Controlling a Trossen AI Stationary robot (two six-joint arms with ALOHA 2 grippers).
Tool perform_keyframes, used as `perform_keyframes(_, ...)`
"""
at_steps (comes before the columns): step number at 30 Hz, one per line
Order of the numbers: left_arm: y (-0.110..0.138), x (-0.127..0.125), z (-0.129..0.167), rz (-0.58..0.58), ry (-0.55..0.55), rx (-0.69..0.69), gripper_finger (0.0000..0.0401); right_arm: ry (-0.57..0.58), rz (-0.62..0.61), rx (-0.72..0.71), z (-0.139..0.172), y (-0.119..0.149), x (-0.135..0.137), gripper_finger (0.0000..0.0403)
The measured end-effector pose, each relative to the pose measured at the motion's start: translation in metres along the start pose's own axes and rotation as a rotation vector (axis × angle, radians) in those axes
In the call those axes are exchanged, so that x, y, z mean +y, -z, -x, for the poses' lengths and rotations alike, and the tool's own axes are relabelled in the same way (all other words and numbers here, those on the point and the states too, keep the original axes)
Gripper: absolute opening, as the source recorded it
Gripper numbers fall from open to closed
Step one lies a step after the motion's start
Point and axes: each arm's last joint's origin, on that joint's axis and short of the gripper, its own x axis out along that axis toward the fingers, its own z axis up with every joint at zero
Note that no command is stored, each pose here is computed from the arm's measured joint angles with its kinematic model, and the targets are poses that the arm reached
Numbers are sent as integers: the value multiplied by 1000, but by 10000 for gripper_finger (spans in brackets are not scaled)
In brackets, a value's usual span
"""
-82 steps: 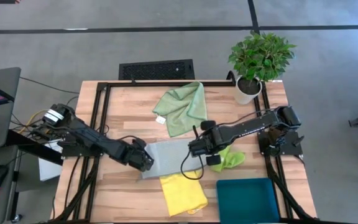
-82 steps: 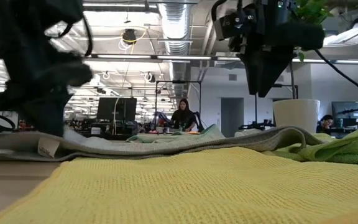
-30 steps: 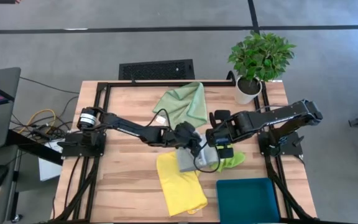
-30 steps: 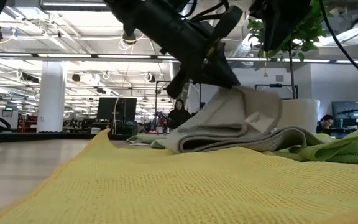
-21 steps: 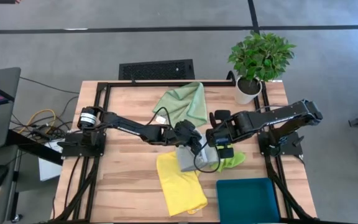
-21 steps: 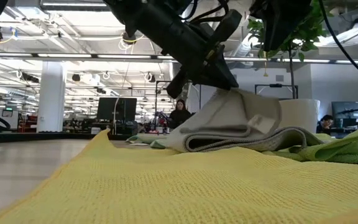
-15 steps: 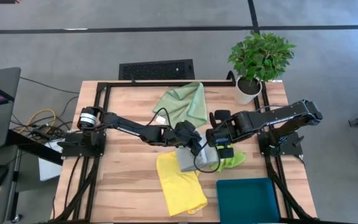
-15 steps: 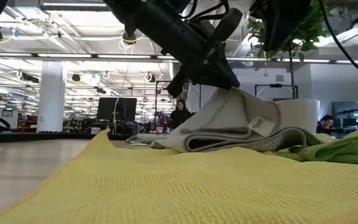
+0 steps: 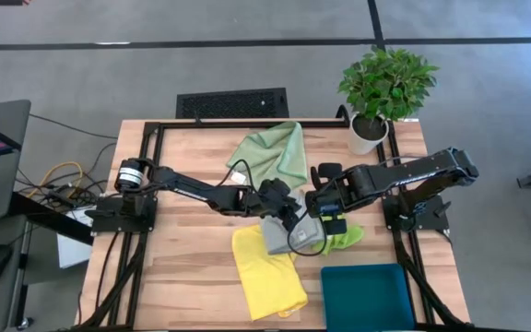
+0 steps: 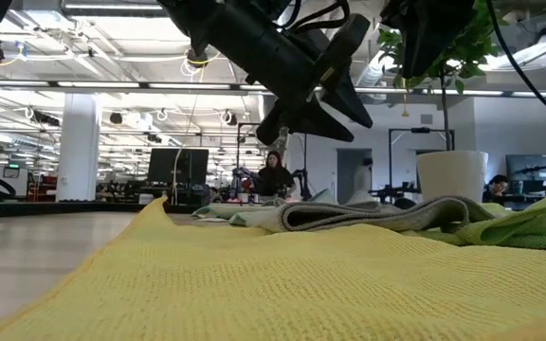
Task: Fold microfiber towels
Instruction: Fold the gray towel
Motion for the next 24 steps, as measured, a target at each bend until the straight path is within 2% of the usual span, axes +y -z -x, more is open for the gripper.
perform_keyframes(2,2,0,0,-14,9,26,153,0,-3,0,0,0,0,128)
perform_keyframes(6,6,2,1,-111,27,96,160,-3,-6,-24,0,-3,0,128)
perform_keyframes(8,8,5,5,-147,4,143,160,-12,20,-43,0,-4,1,128)
perform_keyframes(16,6,8,45,-291,-215,245,160,-35,160,-66,1,-8,22,128)
perform_keyframes(18,7,5,55,-322,-208,285,160,-43,191,-81,-3,-12,30,128)
perform_keyframes(22,14,-2,63,-361,-105,372,160,-62,218,-85,-12,-15,39,127)
perform_keyframes(24,21,-1,62,-375,-115,389,160,-62,213,-110,-13,-17,42,126)
